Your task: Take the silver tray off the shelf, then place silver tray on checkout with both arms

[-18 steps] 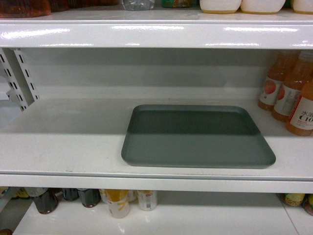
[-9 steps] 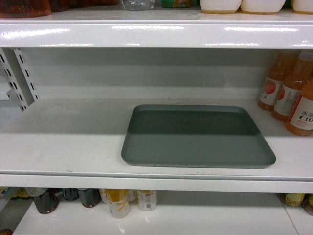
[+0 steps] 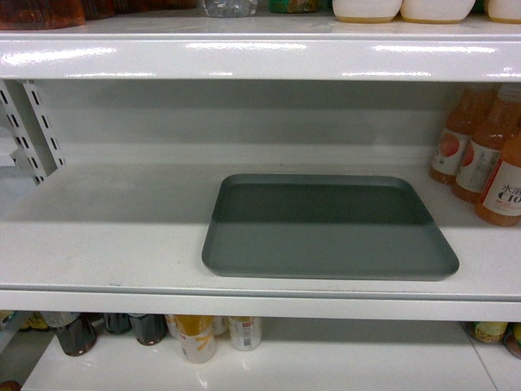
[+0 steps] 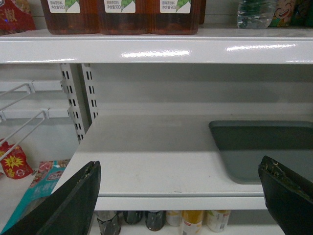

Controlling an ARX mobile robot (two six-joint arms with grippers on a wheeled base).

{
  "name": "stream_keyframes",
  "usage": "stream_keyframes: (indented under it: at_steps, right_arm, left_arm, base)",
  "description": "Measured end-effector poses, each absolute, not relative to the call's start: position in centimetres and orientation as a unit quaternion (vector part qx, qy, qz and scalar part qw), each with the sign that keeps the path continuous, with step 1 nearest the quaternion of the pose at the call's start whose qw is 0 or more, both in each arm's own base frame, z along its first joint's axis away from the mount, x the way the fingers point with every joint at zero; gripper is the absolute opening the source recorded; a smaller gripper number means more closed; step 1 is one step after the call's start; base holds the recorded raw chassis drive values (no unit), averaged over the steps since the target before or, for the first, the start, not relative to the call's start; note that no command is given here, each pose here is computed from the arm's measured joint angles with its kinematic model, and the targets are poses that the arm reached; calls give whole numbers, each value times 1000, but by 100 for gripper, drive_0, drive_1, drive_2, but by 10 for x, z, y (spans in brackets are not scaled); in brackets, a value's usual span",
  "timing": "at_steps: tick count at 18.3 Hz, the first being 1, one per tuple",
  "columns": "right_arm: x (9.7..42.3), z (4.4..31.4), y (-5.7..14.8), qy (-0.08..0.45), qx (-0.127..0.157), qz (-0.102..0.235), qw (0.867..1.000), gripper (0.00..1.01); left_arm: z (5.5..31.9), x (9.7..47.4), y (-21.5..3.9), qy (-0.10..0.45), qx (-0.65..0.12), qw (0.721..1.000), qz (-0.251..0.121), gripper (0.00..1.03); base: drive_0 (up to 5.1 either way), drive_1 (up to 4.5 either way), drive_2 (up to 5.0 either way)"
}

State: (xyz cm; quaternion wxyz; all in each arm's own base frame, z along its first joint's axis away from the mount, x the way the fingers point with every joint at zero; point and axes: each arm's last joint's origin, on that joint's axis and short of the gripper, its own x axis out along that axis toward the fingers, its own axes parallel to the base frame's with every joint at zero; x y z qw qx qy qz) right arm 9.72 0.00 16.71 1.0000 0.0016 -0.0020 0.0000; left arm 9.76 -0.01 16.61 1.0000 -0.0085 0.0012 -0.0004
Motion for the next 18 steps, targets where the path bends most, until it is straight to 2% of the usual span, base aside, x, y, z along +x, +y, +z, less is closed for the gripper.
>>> stream_keyframes:
  at_steps: [8,9,10,11,13,15,18]
  right_arm:
    - [97,167,0,-2,2,0,1000,98]
    - [97,165,0,54,4,22,998,98]
    - [103,162,-4,150,20,45,987,98]
    - [111,158,-8,193,31,59,979,98]
    - [125,149,-10,230,32,79,969,98]
    - [141,141,-9,256,34,103,960,98]
    - [173,139,1,261,38,141,954,98]
  left_arm:
    - [166,98,0,1,-8,1000,0,98]
    - [164,97,-2,78,-8,996,33,98]
    - [168,104,-8,189,15,979,69,98]
    - [171,114,-14,215,33,973,83,98]
    - [161,134,-16,257,26,961,96,98]
    - [150,156,-22,290,6,955,63,98]
    - [149,205,-40,277,-10,961,19,98]
  base:
    - [0,0,0]
    - [0,0,0]
    - [0,0,0]
    - [0,0,0]
    - [0,0,0]
    - [0,0,0]
    - [0,0,0]
